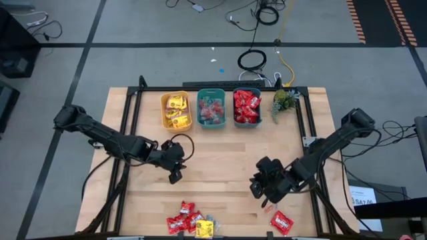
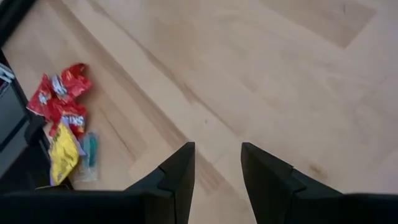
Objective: Sort candy
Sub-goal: Put the red candy into the blue bin
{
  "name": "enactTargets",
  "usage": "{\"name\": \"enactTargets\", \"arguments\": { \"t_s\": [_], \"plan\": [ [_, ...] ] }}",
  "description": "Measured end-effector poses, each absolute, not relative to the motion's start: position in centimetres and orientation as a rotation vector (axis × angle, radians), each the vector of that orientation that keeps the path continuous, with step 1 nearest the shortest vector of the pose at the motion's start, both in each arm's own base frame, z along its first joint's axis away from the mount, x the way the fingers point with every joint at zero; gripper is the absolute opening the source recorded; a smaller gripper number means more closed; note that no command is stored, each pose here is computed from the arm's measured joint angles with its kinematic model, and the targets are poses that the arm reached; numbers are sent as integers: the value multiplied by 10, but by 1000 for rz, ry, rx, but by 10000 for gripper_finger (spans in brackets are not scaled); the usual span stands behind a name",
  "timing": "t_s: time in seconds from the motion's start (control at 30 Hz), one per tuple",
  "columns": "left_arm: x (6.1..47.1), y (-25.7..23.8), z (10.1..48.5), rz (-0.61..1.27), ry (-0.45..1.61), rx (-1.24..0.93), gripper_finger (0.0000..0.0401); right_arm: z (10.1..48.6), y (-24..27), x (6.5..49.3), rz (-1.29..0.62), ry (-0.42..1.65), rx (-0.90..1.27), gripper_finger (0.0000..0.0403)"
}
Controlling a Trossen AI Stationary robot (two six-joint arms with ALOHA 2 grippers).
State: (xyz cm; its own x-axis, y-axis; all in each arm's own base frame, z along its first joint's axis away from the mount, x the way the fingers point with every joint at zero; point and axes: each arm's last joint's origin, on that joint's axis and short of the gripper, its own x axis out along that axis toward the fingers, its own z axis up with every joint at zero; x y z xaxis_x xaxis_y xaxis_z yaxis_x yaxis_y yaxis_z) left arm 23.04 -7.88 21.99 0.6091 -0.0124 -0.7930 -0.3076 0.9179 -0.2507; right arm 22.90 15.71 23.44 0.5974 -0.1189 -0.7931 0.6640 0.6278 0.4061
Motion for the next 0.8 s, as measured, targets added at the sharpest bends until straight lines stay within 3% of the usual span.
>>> {"name": "enactTargets", "arguments": {
  "t_s": [0.33, 0.6, 0.8],
  "plan": [
    [233, -71, 221, 271, 852, -365, 132, 222, 172, 227, -533, 829, 802, 121],
    [234, -65, 219, 165, 928, -390, 134, 222, 172, 227, -536, 826, 806, 121],
    [235, -62, 219, 126, 954, -427, 171, 222, 172, 227, -536, 826, 806, 121]
  ]
}}
